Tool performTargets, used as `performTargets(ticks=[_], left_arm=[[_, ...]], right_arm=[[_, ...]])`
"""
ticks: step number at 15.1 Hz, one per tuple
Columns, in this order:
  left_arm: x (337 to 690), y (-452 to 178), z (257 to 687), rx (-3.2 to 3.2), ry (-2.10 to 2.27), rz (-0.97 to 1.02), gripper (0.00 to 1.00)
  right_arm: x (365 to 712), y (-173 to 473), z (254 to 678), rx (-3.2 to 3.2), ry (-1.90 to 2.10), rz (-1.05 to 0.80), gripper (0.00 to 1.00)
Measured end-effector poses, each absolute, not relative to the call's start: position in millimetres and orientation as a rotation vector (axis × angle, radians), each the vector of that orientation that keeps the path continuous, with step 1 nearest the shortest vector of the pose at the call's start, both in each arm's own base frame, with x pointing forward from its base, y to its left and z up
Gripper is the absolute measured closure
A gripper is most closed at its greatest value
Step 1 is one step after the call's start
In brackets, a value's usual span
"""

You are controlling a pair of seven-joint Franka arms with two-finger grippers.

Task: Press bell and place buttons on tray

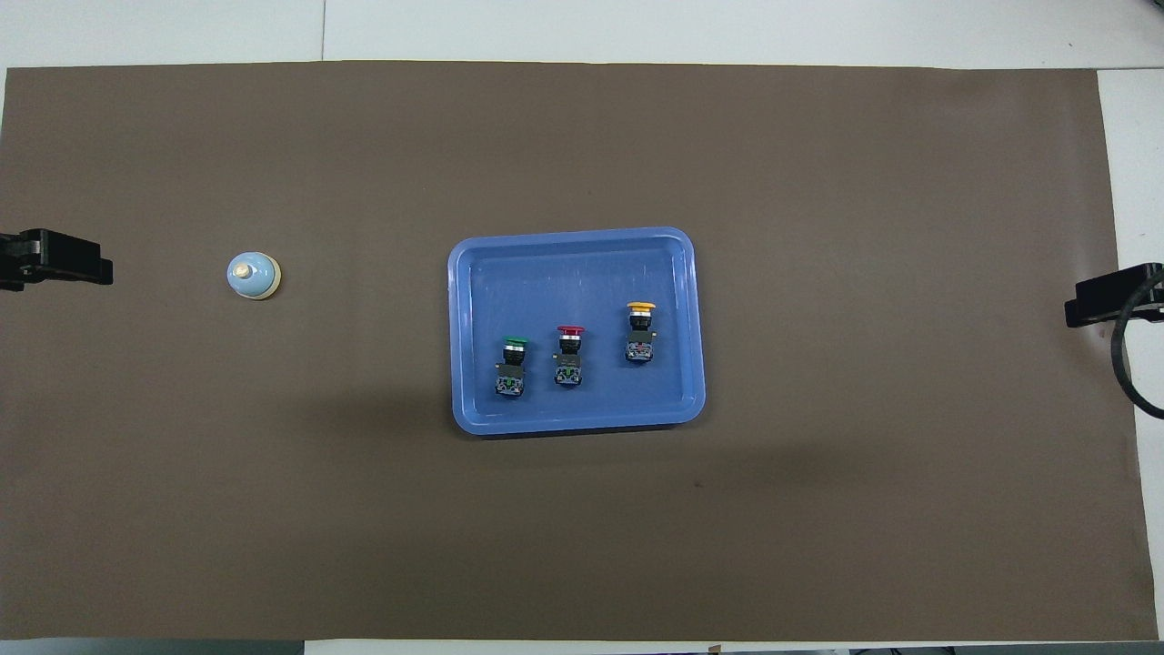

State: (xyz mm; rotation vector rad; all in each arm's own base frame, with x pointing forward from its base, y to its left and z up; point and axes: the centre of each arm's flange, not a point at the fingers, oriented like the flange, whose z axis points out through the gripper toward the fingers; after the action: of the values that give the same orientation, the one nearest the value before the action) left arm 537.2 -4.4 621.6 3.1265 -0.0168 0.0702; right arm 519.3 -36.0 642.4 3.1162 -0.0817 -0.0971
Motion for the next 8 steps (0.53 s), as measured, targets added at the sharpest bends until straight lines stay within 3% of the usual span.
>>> performTargets(ticks=[1, 8], left_arm=[[532, -5, 625, 3.127, -0.019, 0.049, 0.0], [529, -10, 615, 3.128, -0.032, -0.019, 0.0]], right_arm=[[519, -36, 642, 3.116, -0.082, -0.097, 0.0], [519, -36, 642, 3.116, -0.082, -0.097, 0.0]])
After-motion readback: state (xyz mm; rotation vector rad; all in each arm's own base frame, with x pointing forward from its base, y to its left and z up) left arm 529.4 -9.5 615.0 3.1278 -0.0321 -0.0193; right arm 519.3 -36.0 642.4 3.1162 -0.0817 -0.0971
